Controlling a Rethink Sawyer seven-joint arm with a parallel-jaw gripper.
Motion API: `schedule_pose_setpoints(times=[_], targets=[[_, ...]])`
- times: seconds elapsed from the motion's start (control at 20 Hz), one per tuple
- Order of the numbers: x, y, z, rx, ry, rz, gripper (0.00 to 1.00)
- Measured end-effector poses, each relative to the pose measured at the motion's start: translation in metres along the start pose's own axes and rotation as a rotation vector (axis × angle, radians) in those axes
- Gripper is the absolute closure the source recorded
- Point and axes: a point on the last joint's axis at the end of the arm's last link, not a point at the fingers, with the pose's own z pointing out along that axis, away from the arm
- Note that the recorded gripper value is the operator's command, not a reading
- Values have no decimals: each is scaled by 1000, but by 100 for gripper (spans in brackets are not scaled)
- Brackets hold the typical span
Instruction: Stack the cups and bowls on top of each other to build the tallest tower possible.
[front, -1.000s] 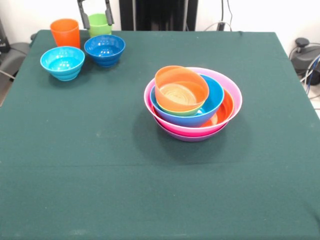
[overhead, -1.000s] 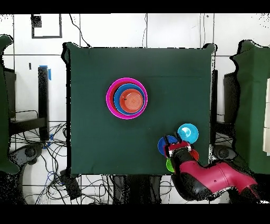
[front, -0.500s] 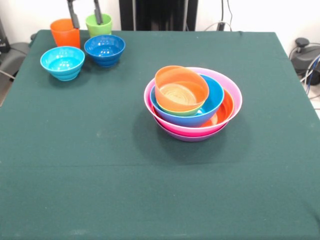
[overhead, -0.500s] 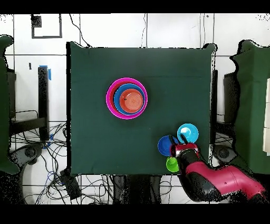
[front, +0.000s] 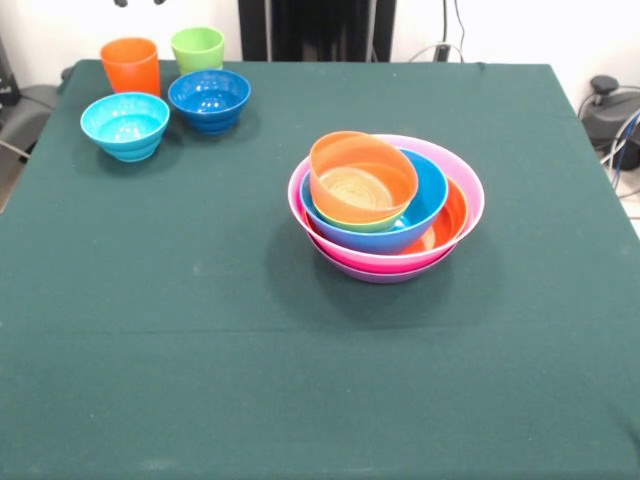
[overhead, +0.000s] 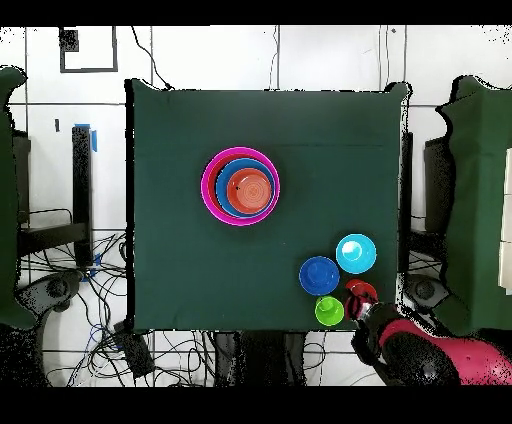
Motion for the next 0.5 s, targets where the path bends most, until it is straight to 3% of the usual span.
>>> schedule_pose_setpoints(times=[0.15, 0.2, 0.5], targets=[[3, 4, 3, 14, 18, -38, 0], [3, 8, 6, 22, 12, -76, 0], [9, 10, 8, 26, -23, -147, 0]])
